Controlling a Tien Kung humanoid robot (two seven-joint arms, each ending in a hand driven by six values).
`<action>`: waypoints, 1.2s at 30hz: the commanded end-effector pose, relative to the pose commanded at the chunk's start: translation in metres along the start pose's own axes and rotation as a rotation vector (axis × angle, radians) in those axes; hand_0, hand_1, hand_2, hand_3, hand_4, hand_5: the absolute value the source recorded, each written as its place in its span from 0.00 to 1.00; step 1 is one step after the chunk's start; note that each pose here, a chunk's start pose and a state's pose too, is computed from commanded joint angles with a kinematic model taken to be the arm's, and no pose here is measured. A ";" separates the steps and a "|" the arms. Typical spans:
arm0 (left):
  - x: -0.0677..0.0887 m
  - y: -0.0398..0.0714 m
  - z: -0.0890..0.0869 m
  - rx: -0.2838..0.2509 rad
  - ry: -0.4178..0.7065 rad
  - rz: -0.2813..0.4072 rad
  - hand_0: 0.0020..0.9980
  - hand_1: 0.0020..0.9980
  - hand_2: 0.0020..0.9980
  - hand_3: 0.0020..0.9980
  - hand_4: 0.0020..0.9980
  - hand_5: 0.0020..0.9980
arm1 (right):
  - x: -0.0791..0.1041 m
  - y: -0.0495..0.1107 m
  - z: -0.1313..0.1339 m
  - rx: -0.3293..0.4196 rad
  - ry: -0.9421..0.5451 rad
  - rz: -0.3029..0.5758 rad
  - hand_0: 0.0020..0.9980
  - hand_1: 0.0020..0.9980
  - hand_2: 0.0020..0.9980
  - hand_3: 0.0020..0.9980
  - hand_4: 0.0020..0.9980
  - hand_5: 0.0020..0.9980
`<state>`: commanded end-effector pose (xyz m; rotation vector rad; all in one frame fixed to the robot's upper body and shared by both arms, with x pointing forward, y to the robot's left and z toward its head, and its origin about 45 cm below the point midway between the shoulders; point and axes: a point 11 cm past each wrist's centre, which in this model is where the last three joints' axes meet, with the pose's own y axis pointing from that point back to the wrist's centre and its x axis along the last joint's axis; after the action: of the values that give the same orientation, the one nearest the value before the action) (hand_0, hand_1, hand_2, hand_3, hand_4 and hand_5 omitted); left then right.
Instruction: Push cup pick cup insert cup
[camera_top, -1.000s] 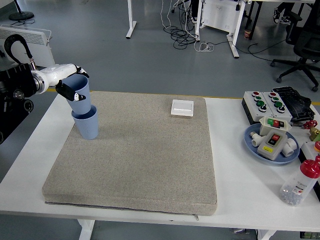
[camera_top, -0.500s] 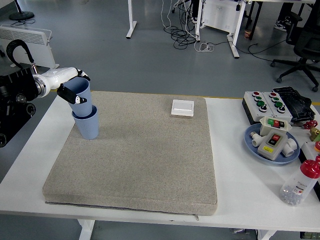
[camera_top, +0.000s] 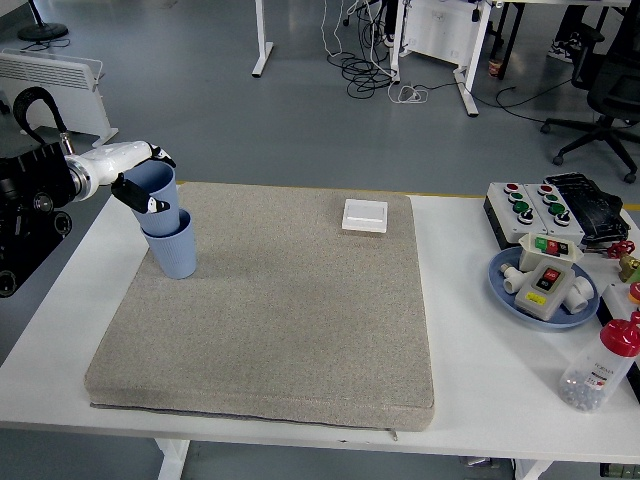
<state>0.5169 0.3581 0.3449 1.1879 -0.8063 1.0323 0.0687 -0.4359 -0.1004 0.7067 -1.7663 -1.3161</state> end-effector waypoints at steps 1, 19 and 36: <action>0.000 0.000 0.000 0.002 0.002 0.000 0.70 0.82 0.98 0.93 0.87 0.27 | 0.000 0.000 0.000 0.000 0.000 0.000 0.72 0.65 0.65 0.57 0.12 0.46; -0.005 -0.002 -0.002 -0.014 0.049 0.004 0.85 0.91 1.00 0.99 0.94 0.41 | -0.001 0.000 0.000 0.001 -0.001 -0.001 0.72 0.65 0.65 0.57 0.12 0.46; 0.027 0.022 -0.006 -0.239 0.388 0.259 0.79 0.82 0.95 0.89 0.73 0.52 | 0.000 0.000 0.002 -0.003 -0.013 -0.002 0.72 0.65 0.65 0.57 0.12 0.46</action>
<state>0.5055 0.3710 0.3760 0.6618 -0.7600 1.2897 0.0669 -0.4350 -0.1010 0.7004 -1.7741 -1.3271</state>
